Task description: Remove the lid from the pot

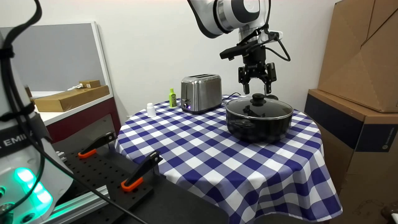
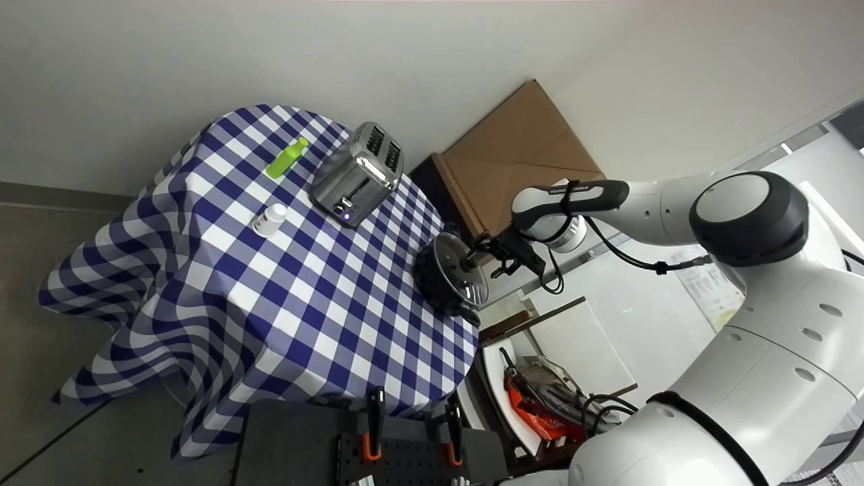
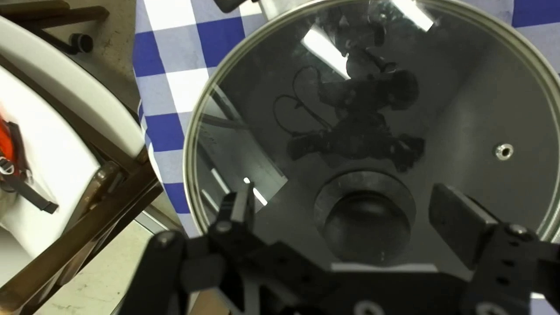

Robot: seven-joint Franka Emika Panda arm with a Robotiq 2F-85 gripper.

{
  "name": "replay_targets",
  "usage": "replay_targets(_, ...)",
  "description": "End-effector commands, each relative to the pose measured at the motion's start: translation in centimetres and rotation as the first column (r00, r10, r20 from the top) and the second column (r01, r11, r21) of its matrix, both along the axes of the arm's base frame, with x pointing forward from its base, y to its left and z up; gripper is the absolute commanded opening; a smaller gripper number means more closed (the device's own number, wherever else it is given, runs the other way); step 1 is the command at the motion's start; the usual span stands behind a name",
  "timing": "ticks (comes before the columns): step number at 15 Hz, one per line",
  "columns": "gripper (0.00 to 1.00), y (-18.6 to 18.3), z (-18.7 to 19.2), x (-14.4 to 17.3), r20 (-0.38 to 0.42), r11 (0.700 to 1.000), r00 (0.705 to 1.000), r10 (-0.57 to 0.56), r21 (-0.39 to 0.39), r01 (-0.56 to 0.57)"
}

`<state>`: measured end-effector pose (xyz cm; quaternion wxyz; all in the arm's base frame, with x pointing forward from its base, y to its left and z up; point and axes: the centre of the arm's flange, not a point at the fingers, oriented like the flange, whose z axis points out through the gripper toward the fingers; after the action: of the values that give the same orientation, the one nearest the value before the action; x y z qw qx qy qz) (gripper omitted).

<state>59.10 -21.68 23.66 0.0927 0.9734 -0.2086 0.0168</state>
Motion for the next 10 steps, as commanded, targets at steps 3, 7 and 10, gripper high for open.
replay_targets(3, 1.00, 0.1, -0.1, 1.1, 0.010, 0.994, 0.997, -0.076, -0.080, 0.077)
replay_targets(7, 1.00, 0.5, -0.5, 1.5, 0.021, 0.986, 0.993, -0.116, -0.117, 0.118)
replay_targets(10, 1.00, 0.7, -1.1, 1.9, 0.030, 0.982, 0.990, -0.135, -0.132, 0.138)
